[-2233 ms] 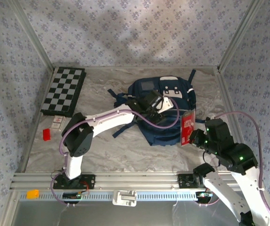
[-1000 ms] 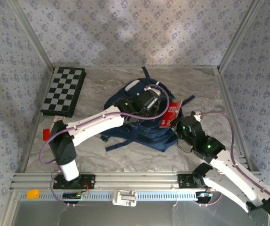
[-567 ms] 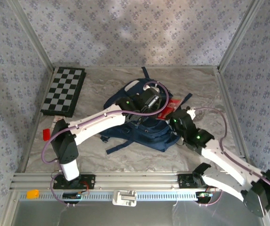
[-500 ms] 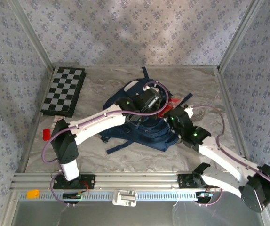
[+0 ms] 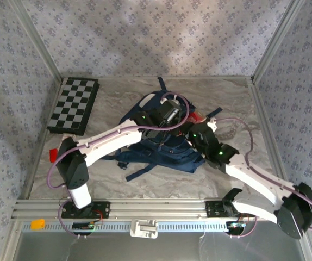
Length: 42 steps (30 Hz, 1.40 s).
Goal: Pack books, pencil case, and school supplies into a backpack
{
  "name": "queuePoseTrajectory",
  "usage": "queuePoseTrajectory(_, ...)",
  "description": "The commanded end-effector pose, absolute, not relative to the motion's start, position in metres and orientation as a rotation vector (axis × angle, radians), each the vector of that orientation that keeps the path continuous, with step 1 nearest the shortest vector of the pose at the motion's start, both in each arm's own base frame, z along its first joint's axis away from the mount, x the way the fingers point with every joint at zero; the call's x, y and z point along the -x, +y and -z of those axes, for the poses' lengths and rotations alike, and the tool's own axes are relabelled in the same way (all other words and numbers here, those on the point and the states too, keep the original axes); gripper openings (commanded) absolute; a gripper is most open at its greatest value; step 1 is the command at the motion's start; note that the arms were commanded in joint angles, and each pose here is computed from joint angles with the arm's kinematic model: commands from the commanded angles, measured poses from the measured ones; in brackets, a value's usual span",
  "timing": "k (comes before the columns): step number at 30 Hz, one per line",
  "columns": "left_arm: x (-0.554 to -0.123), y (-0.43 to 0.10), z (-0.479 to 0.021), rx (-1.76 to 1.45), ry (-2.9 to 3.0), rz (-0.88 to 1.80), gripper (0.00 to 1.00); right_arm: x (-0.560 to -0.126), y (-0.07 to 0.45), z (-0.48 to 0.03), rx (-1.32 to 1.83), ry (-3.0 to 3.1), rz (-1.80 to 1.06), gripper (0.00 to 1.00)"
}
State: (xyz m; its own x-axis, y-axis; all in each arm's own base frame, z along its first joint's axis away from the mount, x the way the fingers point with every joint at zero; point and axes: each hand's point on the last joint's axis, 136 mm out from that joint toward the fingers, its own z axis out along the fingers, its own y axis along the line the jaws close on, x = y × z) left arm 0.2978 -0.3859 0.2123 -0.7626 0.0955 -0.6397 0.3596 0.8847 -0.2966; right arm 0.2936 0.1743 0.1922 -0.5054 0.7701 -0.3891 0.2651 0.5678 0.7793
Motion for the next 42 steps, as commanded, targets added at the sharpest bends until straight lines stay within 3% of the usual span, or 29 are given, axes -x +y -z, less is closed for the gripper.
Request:
queuePoseTrajectory(1, -0.299, -0.386, -0.247, -0.290, 2.326, 0.647, 0.00, -0.292, 0.154, -0.181, -0.835, 2.090, -0.834, 0.47)
queuePoseTrajectory(13, -0.293, -0.389, -0.249, -0.371, 2.318, 0.670, 0.00, -0.328, 0.120, -0.162, -0.808, 2.274, -0.692, 0.47)
queuePoseTrajectory(18, -0.291, -0.387, -0.251, -0.403, 2.315, 0.656, 0.00, -0.351, 0.123, -0.179, -0.720, 2.221, -0.715, 0.42)
queuePoseTrajectory(22, -0.292, -0.387, -0.253, -0.423, 2.302, 0.654, 0.00, -0.363, 0.124, -0.180, -0.690, 2.212, -0.717, 0.32)
queuePoseTrajectory(29, -0.294, -0.383, -0.257, -0.451, 2.277, 0.627, 0.00, -0.365, 0.134, -0.189, -0.574, 2.218, -0.775, 0.06)
queuePoseTrajectory(34, -0.296, -0.384, -0.266, -0.516, 2.215, 0.602, 0.00, -0.350, 0.154, -0.194, -0.534, 2.263, -0.921, 0.00)
queuePoseTrajectory(42, -0.294, -0.389, -0.276, -0.626, 2.141, 0.611, 0.00, -0.325, 0.173, -0.171, -0.546, 2.385, -0.964, 0.00)
